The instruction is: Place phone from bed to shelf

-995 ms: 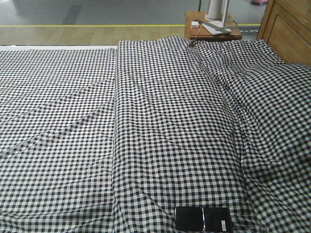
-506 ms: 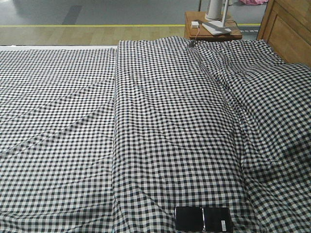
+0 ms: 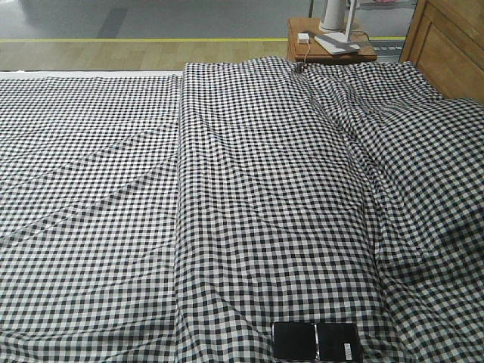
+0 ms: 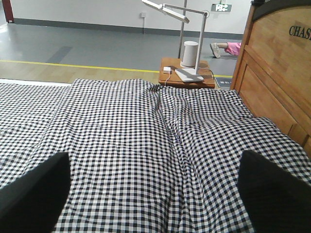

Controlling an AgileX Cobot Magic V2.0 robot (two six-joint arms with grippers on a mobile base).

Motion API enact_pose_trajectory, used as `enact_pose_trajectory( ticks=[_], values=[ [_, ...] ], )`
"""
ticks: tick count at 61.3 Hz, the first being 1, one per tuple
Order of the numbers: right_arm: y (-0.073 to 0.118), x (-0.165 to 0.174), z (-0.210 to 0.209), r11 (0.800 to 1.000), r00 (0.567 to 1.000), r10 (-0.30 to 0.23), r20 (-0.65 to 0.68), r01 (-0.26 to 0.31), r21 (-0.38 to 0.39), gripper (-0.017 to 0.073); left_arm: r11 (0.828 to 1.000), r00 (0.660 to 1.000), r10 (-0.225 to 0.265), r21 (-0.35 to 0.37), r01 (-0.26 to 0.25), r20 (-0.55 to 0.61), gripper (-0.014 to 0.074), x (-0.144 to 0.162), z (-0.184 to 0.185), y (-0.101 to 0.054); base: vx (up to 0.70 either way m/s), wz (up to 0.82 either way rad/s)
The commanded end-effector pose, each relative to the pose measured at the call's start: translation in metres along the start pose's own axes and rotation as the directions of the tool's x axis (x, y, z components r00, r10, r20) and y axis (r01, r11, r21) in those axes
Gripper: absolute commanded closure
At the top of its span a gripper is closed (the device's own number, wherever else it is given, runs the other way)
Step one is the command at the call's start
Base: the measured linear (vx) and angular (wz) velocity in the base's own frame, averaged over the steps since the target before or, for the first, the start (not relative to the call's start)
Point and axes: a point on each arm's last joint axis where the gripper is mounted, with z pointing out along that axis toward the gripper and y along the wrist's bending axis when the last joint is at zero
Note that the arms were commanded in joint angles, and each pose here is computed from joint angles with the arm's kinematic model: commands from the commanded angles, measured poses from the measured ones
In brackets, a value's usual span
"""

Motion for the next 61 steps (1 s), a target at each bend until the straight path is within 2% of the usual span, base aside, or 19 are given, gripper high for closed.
enact_pose_trajectory(
  ticks=[1, 16, 29, 34, 48, 54, 61],
  values=[
    [-0.002, -0.018, -0.003, 1.000, 0.993, -0.011, 0.117, 0.009, 0.015, -0.0055, 1.000, 0.997, -0.013, -0.004, 0.013, 0.075, 0.0593, -0.006, 0.000, 0.001, 0.00, 0.00],
    [-0.002, -0.016, -0.004, 1.000, 0.997, -0.008, 0.078, 0.007, 0.012, 0.0015, 1.000, 0.997, -0.013, -0.004, 0.013, 0.075, 0.0593, -0.006, 0.000, 0.001, 0.00, 0.00],
    [-0.002, -0.026, 0.023, 0.999, 0.990, 0.049, -0.134, -0.049, 0.003, 0.0015, 1.000, 0.997, -0.013, -0.004, 0.013, 0.075, 0.0593, -0.006, 0.000, 0.001, 0.00, 0.00],
    [-0.003, -0.031, 0.044, 0.997, 0.969, 0.074, -0.236, -0.075, 0.007, 0.0015, 1.000, 0.997, -0.013, -0.004, 0.013, 0.075, 0.0593, -0.006, 0.000, 0.001, 0.00, 0.00],
    [-0.005, -0.033, 0.100, 0.997, 0.883, 0.070, -0.465, -0.072, 0.013, 0.0015, 1.000, 0.997, -0.013, -0.004, 0.013, 0.075, 0.0593, -0.006, 0.000, 0.001, 0.00, 0.00],
    [-0.015, -0.026, 0.117, 0.996, 0.840, 0.093, -0.534, -0.080, 0.047, 0.0015, 1.000, 0.997, -0.013, -0.004, 0.013, 0.075, 0.0593, -0.006, 0.000, 0.001, 0.00, 0.00],
    [-0.039, -0.015, 0.129, 0.991, 0.804, 0.133, -0.579, -0.098, 0.090, 0.0015, 1.000, 0.997, -0.013, -0.004, 0.013, 0.075, 0.0593, -0.006, 0.000, 0.001, 0.00, 0.00]
  ],
)
